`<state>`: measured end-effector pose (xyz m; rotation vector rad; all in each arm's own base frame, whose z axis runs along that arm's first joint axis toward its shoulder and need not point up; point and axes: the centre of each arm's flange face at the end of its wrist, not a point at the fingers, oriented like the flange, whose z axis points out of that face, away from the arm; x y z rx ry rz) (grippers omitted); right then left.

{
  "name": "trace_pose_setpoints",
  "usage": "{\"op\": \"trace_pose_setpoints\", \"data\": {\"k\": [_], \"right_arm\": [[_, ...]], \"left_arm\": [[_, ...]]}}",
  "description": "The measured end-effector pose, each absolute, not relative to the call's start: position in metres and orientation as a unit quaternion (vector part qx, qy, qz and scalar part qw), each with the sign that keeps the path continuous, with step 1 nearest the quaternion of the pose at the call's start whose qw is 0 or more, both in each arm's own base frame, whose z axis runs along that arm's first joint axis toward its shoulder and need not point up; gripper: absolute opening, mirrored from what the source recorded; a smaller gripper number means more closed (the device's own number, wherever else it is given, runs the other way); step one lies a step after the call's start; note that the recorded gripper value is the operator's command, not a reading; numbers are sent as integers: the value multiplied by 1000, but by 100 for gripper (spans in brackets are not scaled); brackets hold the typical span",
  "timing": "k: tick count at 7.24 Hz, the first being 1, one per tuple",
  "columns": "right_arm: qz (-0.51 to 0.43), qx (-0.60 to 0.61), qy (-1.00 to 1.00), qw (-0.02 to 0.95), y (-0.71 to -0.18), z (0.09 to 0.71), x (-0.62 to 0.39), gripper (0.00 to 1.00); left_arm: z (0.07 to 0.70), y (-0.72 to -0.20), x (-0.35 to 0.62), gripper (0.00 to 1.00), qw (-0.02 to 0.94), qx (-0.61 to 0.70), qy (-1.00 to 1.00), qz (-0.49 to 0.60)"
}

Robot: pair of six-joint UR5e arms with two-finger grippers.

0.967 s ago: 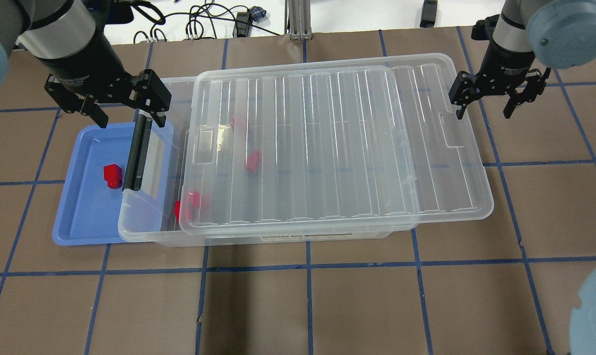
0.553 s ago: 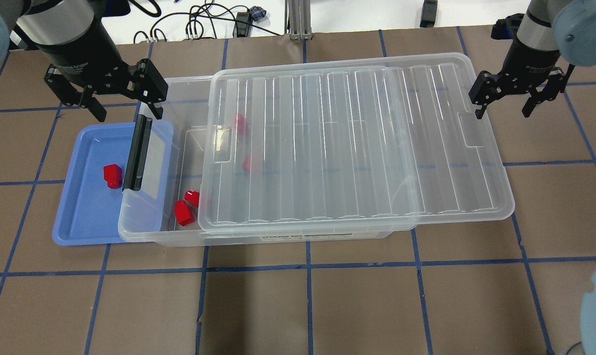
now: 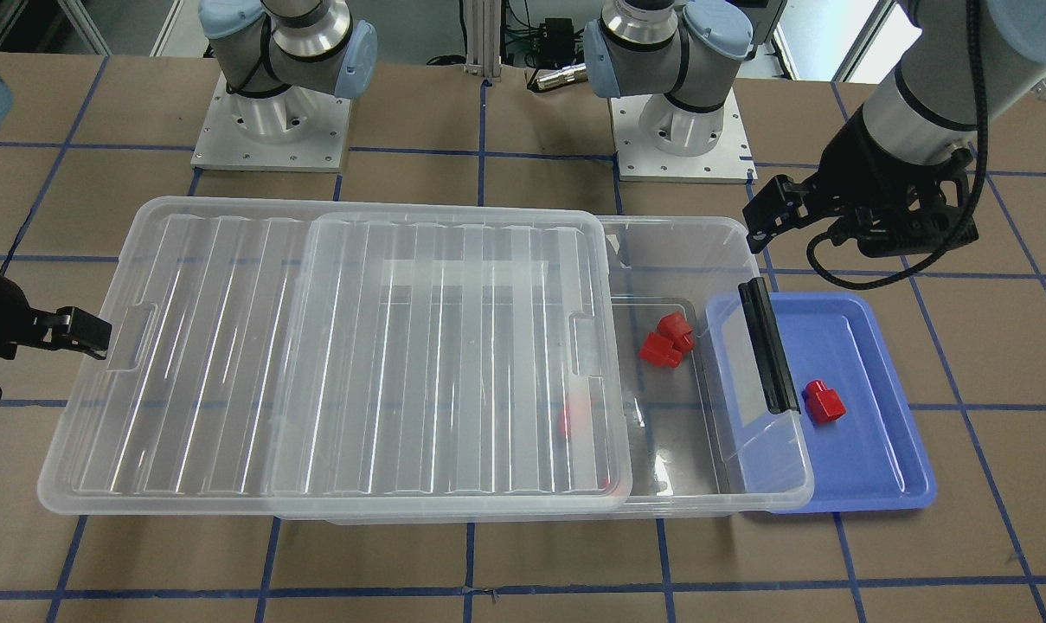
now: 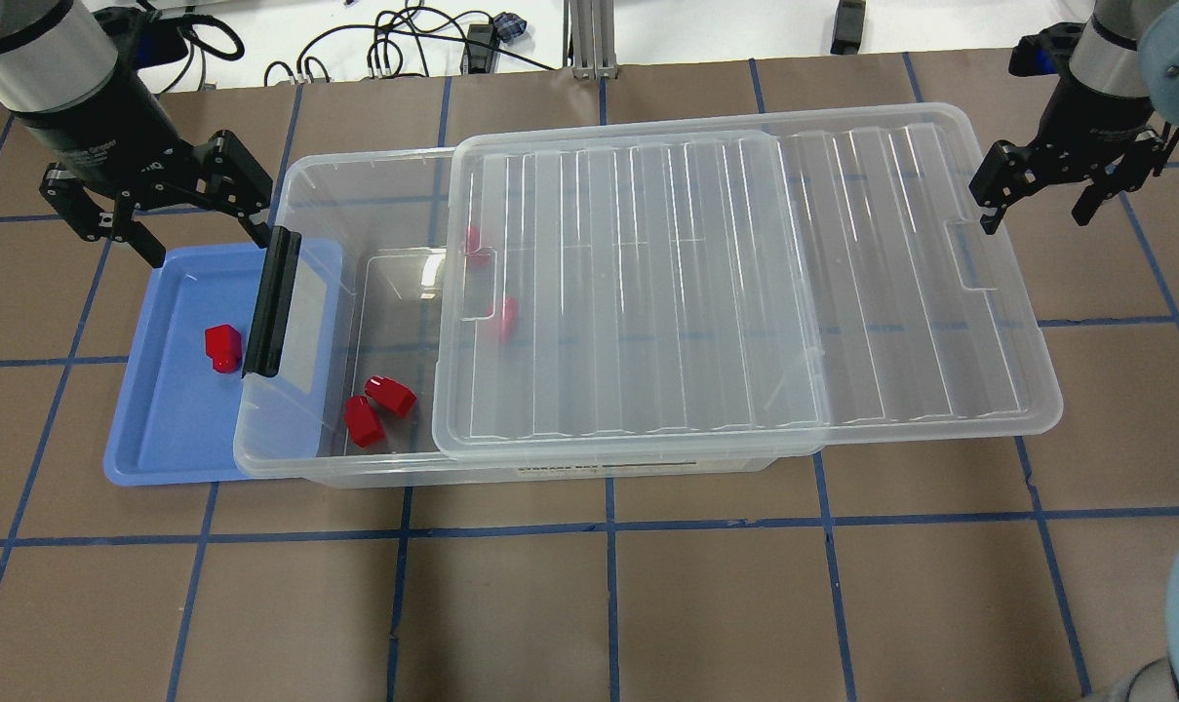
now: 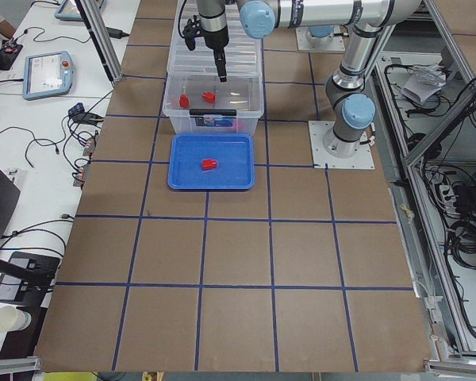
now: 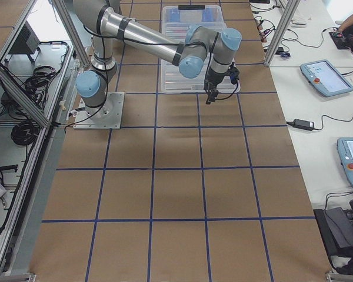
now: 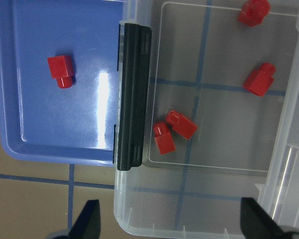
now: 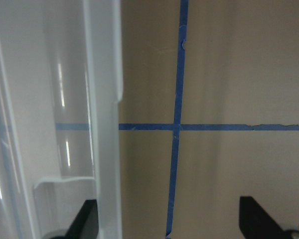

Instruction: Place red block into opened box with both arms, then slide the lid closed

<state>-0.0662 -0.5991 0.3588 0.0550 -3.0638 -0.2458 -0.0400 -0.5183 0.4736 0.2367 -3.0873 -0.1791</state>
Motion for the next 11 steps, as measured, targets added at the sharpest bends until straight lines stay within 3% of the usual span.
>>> {"op": "trace_pose_setpoints", "data": {"k": [3, 6, 11], "right_arm": [[-75, 33, -996, 35, -598, 359, -84, 100], [-70, 31, -996, 37, -599, 365, -85, 100], [-54, -6, -999, 4, -562, 428, -58, 100]], "left_arm": [[440, -534, 22, 100, 26, 74, -997, -29], [325, -538, 119, 100, 9, 68, -997, 21], [222, -552, 146, 100, 13, 77, -997, 19]]}}
